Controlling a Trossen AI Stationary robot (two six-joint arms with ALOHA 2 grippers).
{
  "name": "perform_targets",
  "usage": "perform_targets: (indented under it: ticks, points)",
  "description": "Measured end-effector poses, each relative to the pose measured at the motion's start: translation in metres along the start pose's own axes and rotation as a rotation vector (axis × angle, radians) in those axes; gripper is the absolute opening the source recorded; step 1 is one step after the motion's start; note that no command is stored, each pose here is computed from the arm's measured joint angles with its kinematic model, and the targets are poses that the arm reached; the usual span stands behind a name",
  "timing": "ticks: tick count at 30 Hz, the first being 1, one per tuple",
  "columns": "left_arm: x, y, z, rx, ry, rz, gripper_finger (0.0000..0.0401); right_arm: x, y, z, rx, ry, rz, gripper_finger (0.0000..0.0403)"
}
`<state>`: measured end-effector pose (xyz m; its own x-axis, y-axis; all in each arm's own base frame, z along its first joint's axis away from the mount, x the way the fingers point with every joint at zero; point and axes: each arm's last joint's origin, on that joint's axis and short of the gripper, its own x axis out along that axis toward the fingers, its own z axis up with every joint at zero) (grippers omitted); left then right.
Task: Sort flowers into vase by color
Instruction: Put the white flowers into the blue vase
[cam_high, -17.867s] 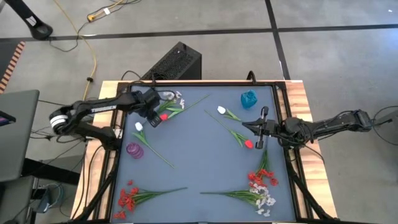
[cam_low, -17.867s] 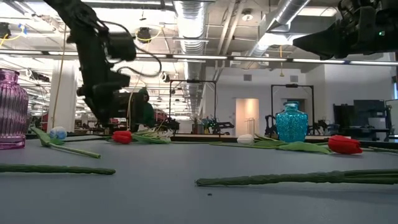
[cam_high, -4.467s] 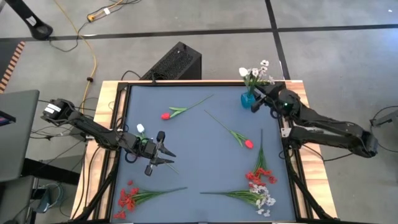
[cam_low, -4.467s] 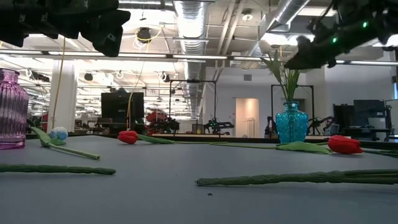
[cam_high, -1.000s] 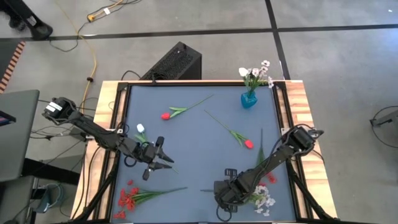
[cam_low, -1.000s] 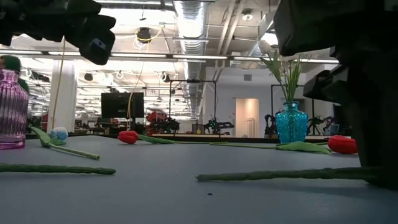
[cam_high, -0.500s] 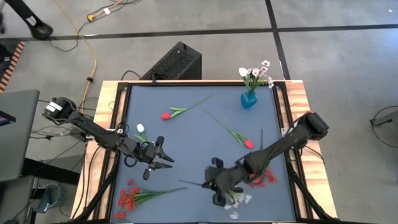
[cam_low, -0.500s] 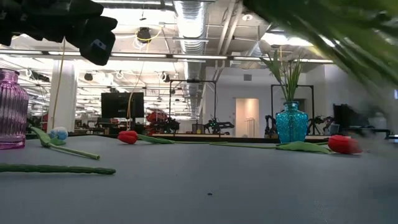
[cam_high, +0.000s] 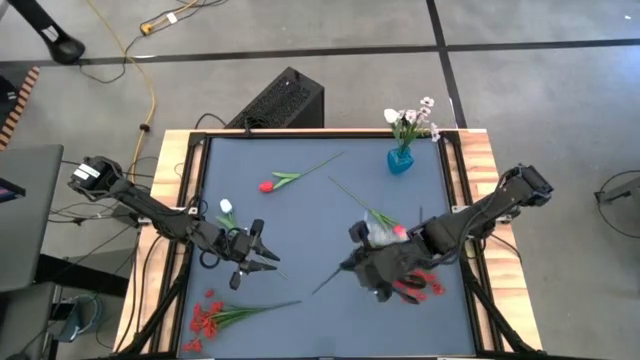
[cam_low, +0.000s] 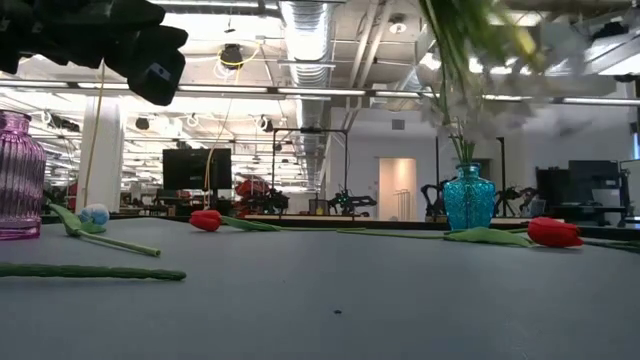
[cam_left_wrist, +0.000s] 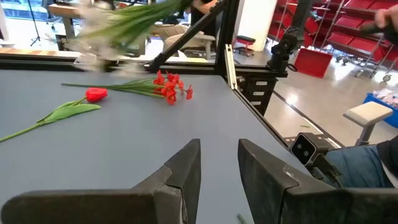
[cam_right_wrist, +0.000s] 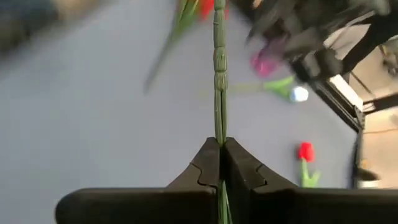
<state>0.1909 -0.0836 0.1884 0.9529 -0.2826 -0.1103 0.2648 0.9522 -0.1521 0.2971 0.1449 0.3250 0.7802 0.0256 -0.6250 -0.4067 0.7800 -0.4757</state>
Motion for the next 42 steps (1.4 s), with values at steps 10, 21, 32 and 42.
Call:
perform_targets:
  ticks: [10, 21, 32, 42]
  points:
    - [0.000, 0.000, 0.000, -0.001, -0.002, 0.011, 0.0096, 0.065, 0.016, -0.026, -0.645, 0.226, 0.139, 0.0036]
    - [0.000, 0.002, -0.001, -0.001, 0.001, 0.053, 0.0096, 0.109, 0.029, -0.034, -0.765, 0.416, 0.310, 0.0044]
    - [0.000, 0.002, -0.002, 0.000, 0.017, 0.055, 0.0096, 0.102, 0.043, -0.027, -0.711, 0.427, 0.293, 0.0095]
    - [0.000, 0.002, -0.003, -0.011, 0.020, 0.056, 0.0096, 0.092, 0.058, -0.030, -0.472, 0.513, 0.297, 0.0137]
